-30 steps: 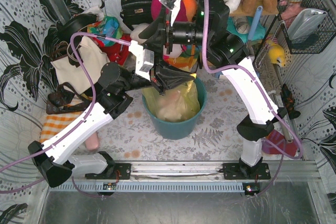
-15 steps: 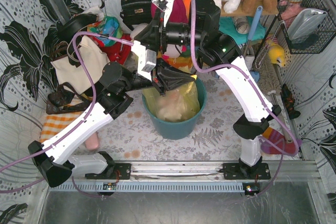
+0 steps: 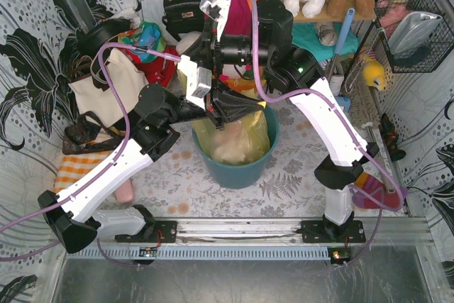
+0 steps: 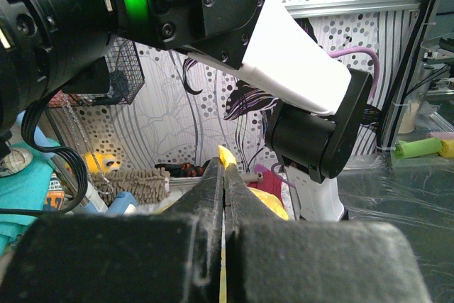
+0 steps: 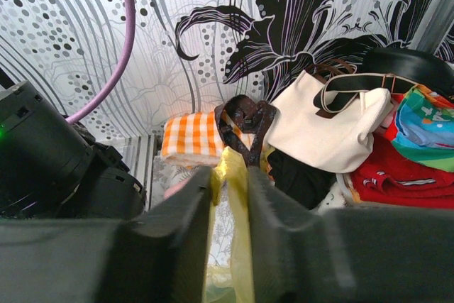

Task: Tie the trash bag

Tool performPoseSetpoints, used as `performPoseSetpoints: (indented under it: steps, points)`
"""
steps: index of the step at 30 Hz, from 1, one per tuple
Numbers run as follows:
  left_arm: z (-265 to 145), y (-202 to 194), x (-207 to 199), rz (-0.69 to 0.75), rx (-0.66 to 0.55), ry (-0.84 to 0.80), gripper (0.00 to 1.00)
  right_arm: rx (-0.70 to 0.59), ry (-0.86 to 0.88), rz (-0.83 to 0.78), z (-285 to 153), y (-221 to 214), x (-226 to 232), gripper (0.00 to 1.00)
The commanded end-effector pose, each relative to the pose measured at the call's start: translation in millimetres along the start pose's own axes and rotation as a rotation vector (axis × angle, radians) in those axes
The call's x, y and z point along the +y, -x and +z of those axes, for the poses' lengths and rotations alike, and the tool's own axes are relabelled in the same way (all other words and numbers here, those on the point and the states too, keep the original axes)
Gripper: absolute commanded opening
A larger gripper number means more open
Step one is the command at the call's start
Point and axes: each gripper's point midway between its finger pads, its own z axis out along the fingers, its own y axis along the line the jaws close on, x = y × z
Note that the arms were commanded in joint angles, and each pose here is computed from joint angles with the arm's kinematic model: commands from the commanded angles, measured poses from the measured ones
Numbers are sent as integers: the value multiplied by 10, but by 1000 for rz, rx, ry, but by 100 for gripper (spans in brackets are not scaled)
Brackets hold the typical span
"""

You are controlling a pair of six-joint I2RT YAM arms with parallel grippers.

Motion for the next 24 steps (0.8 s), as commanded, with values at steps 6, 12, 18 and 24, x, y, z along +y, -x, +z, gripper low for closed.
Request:
performPoseSetpoints:
  steps: [6, 12, 18, 24]
  points:
    - [11, 85, -7, 37, -30, 5, 0, -62, -20, -67, -71, 251, 80, 0]
    - [-2, 233, 58, 79, -73, 56, 0, -138, -87, -86, -138, 479, 59, 0]
    - [-15, 463, 150, 143, -139, 121, 0, -156, -189, -48, -245, 534, -43, 0]
    - [-66, 537, 289, 157, -190, 213, 0, -175, -389, 42, -472, 496, -275, 0]
